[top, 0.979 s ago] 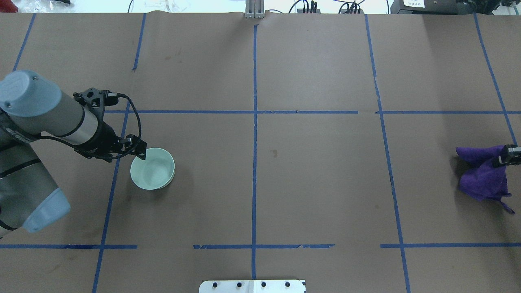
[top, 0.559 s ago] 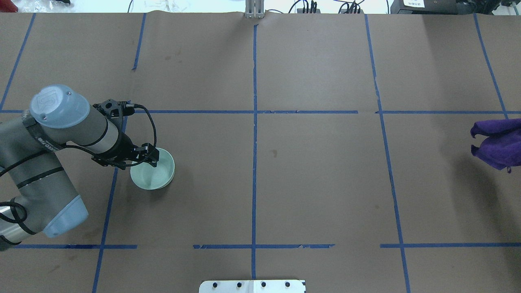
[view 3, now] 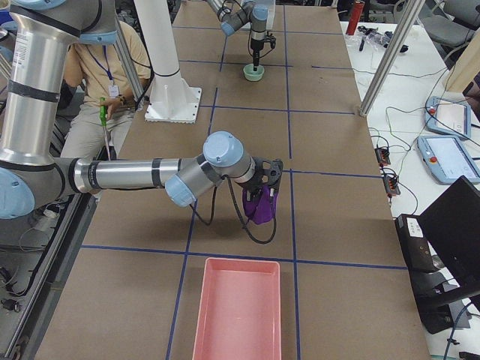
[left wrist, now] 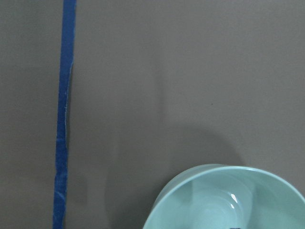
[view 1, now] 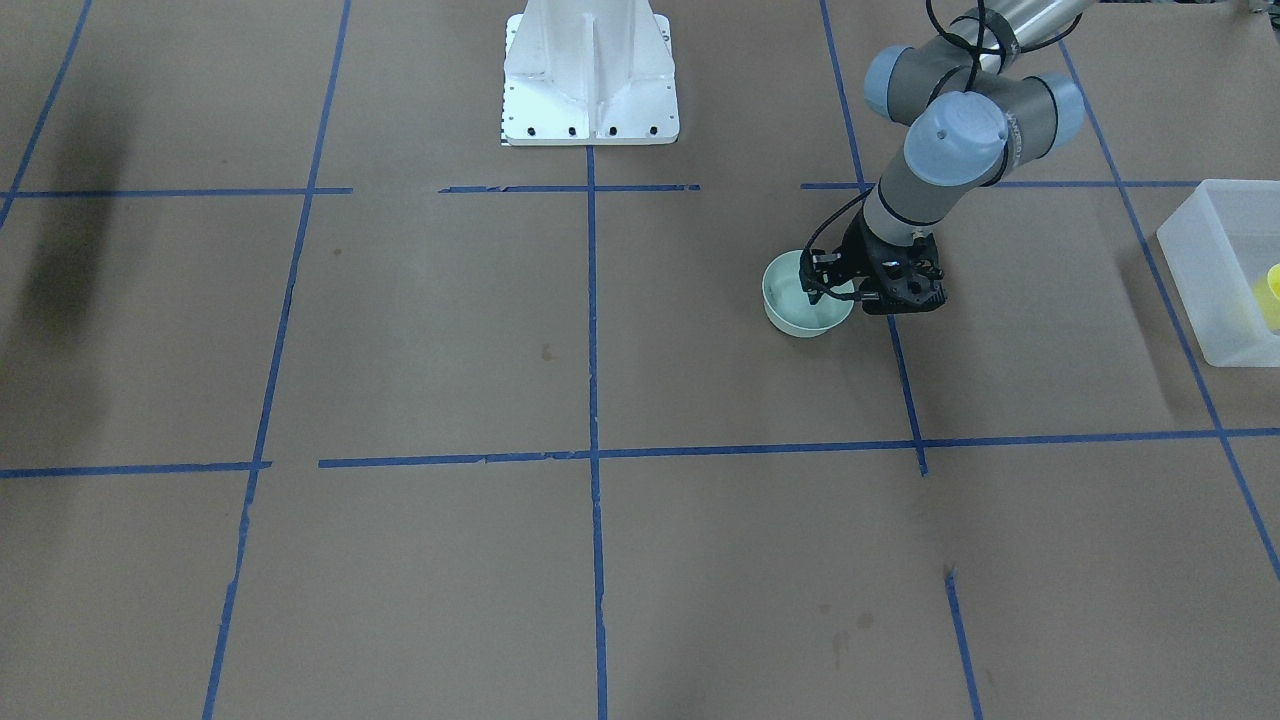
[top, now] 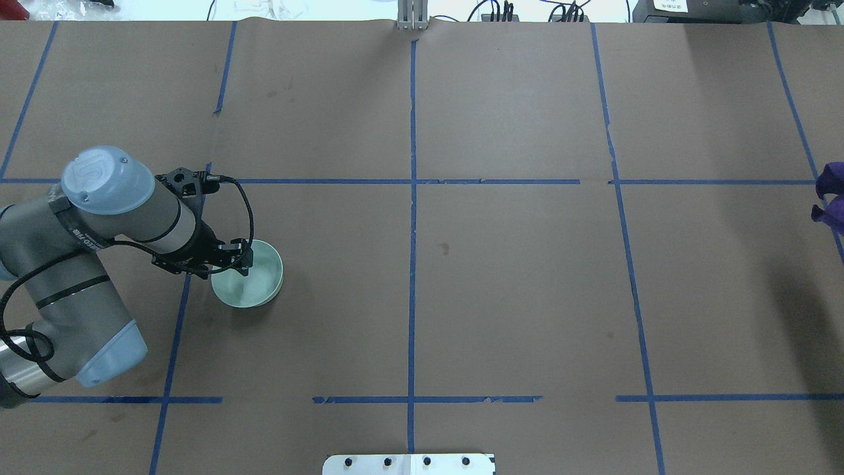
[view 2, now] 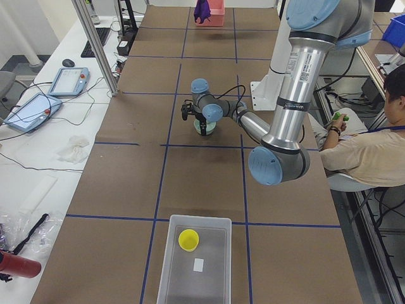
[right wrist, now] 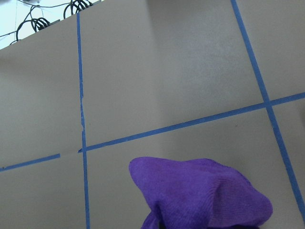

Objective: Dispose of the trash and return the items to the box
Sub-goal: 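Grasp the green bowl rim with the left gripper while the right lifts the cloth, then carry the bowl to the clear bin while the right gripper drops cloth in pink bin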

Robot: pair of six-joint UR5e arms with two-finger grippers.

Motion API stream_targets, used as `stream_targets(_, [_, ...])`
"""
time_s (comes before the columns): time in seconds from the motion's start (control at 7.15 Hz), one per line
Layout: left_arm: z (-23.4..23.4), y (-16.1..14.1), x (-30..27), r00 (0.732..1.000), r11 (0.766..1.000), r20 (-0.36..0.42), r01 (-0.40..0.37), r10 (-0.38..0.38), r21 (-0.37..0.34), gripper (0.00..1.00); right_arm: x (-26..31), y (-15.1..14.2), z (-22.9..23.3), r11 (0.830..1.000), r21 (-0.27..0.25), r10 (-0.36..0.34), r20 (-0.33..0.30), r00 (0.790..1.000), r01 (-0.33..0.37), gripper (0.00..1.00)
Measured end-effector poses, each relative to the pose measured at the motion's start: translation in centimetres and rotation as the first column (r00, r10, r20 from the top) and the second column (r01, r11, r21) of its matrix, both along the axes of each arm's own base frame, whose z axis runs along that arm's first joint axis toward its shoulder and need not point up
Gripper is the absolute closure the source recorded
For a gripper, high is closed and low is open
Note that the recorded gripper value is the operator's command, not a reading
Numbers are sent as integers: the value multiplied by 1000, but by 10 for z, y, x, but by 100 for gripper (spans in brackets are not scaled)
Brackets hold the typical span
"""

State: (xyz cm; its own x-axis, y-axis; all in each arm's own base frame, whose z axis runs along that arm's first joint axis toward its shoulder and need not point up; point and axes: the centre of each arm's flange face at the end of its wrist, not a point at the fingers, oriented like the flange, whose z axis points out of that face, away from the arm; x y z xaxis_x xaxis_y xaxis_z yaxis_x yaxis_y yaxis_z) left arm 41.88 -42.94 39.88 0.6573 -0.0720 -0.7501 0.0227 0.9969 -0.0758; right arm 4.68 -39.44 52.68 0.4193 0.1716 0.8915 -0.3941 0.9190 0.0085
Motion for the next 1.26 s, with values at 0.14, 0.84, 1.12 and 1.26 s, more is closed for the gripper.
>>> stream_targets(0.14, [1, 0, 0, 1000, 1000, 2, -1, 1, 0, 100, 14, 3, 5, 1000, 3, 20, 5, 1000, -20, 100])
stream_targets(0.84, [-13, -14, -23, 999, 999, -17, 32, -32, 13, 100, 107, 29, 124, 994, 56, -75, -261, 962, 93, 100])
stream_targets(1.12, [-30, -57, -95, 995, 988, -41, 100, -96, 115, 100, 120, 33, 180, 982, 20, -169, -363, 916, 189, 100])
stream_targets(1.26, [-37, -78, -154, 991, 972, -34, 132, -127, 197, 100, 122, 36, 207, 978, -18, -199, -373, 906, 207, 100])
